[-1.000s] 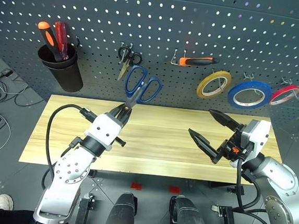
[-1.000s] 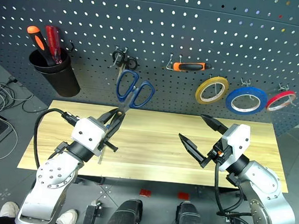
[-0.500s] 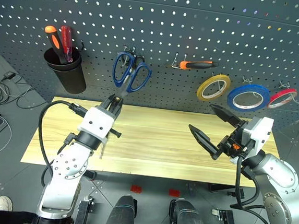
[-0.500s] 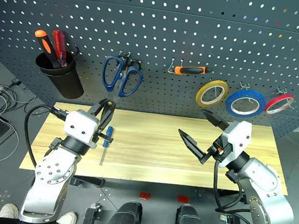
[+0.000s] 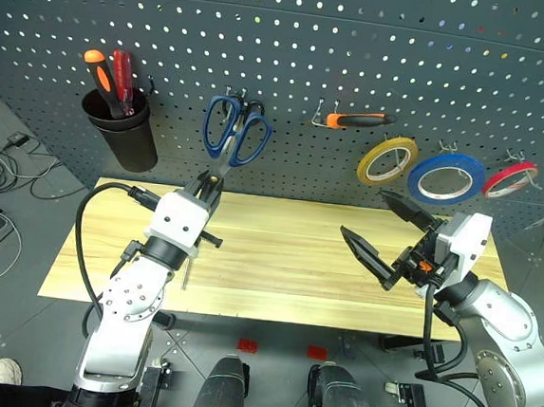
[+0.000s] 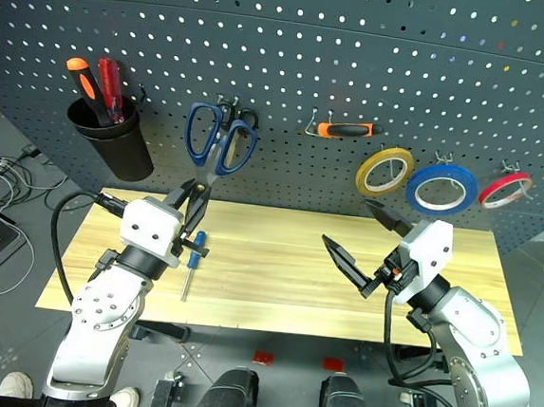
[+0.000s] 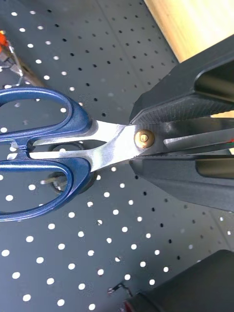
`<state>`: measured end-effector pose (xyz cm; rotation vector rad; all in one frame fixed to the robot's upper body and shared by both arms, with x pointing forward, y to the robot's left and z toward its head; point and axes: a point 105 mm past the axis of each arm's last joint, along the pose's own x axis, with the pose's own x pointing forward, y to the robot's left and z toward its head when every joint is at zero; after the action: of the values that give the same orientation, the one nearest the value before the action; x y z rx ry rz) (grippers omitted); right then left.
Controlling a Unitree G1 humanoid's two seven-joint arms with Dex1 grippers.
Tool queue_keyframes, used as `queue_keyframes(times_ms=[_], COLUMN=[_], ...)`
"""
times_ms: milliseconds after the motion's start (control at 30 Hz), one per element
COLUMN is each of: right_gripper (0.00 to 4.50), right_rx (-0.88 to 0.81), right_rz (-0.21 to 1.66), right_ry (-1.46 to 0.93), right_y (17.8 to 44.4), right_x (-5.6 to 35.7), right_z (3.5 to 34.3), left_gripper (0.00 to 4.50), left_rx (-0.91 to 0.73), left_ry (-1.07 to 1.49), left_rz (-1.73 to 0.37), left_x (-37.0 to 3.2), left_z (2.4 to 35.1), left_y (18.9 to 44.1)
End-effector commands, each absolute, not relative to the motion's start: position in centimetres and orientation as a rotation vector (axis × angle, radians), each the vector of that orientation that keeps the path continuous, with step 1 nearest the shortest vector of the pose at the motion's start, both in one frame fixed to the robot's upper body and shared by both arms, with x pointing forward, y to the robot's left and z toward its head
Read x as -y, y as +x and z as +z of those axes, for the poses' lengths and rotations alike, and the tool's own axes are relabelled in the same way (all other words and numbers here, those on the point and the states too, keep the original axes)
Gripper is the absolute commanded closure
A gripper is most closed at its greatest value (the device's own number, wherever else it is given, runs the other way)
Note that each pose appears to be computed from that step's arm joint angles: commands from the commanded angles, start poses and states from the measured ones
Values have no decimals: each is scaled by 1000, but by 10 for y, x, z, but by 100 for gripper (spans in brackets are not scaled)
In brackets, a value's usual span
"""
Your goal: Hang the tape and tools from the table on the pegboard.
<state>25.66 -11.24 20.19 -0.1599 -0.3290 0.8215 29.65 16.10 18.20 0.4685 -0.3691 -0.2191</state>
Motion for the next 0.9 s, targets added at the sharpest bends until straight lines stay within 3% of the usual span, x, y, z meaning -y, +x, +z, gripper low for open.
queue_keyframes(times_ms=[33,567,600,900], right_gripper=[0,0,0,0], right_rx=[376,346,345,336], right_rz=[805,785,784,800], right_ry=[-175,-171,-172,-177], right_y=[252,253,253,251], right_x=[113,116,116,115], right_z=[211,207,207,205], left_gripper=[391,391,319,49], left_rx=[382,266,263,217], left_ry=[470,439,440,432], left_rz=[-212,-211,-209,-196], left_x=[-161,-167,-168,-173], left_z=[186,168,167,157], left_y=[299,320,320,317])
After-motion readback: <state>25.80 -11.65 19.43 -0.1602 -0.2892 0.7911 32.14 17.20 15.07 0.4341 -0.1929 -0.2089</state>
